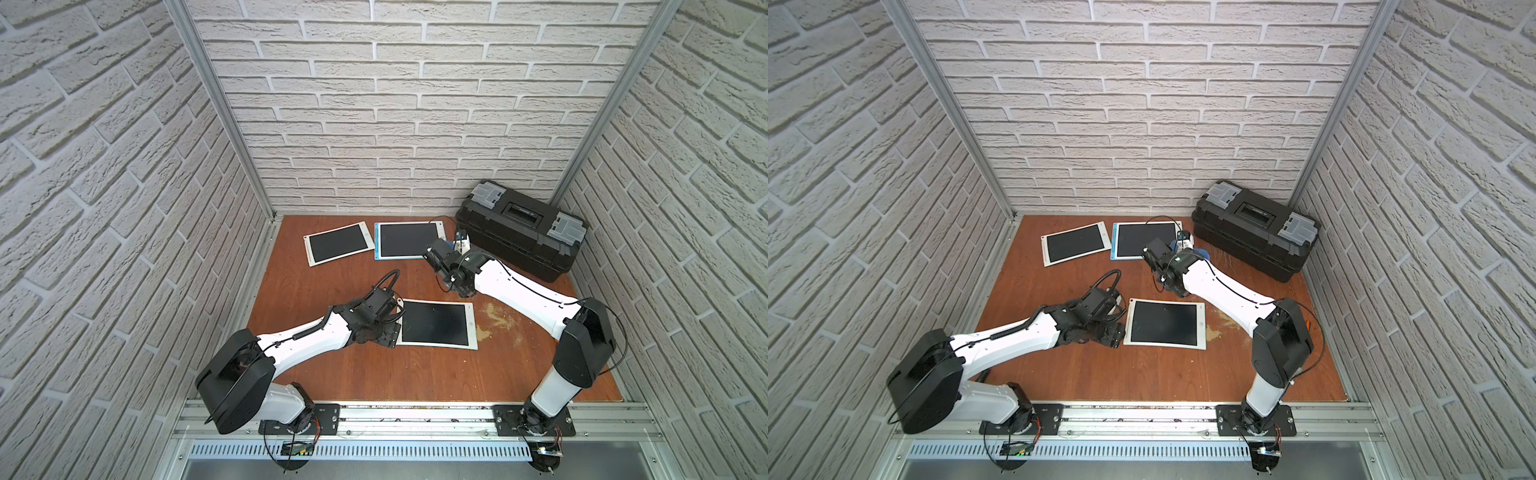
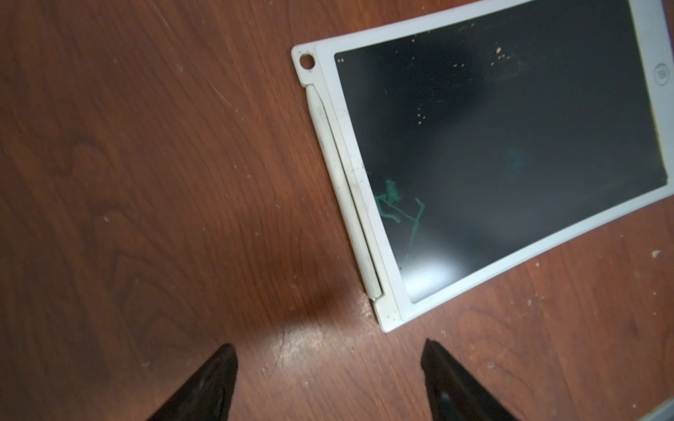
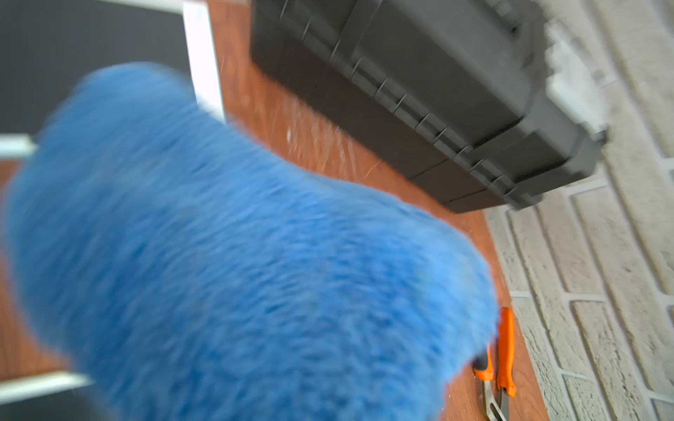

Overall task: Wipe the drawing tablet
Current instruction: Wipe the dirt from the drawing tablet.

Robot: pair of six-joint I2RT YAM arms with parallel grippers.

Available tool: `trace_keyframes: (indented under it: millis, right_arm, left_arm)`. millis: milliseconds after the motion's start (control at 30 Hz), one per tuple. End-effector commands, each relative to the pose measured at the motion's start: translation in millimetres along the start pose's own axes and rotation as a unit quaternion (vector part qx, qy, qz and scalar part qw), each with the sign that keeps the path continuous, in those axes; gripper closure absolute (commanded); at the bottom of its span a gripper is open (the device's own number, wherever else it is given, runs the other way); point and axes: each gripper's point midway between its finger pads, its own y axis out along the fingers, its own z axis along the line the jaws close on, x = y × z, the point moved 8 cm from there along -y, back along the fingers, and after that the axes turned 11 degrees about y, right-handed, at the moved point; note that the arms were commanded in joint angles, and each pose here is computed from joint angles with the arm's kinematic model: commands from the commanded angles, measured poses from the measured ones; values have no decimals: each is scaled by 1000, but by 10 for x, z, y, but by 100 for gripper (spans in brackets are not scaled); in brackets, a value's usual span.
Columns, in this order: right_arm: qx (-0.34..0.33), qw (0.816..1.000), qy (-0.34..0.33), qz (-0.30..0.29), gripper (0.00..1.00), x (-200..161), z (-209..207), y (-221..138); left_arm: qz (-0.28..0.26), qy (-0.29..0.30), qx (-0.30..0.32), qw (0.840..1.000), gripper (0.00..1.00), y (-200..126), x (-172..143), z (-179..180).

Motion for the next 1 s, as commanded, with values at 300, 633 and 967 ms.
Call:
trace_keyframes:
  millis: [300,633,967]
  right_arm:
    - [257,956,-57,129,97,-716,523,-208]
    - [329,920,-64,201,97,-1027,969,-227]
    - [277,922,-61,264,98,-1403,1222,196]
  left_arm:
    - [13,8,15,1000,20,248,142,-50]
    - [43,6,23,999,20,438,3,-6]
    - [108,11,55,993,22,634,-143,72]
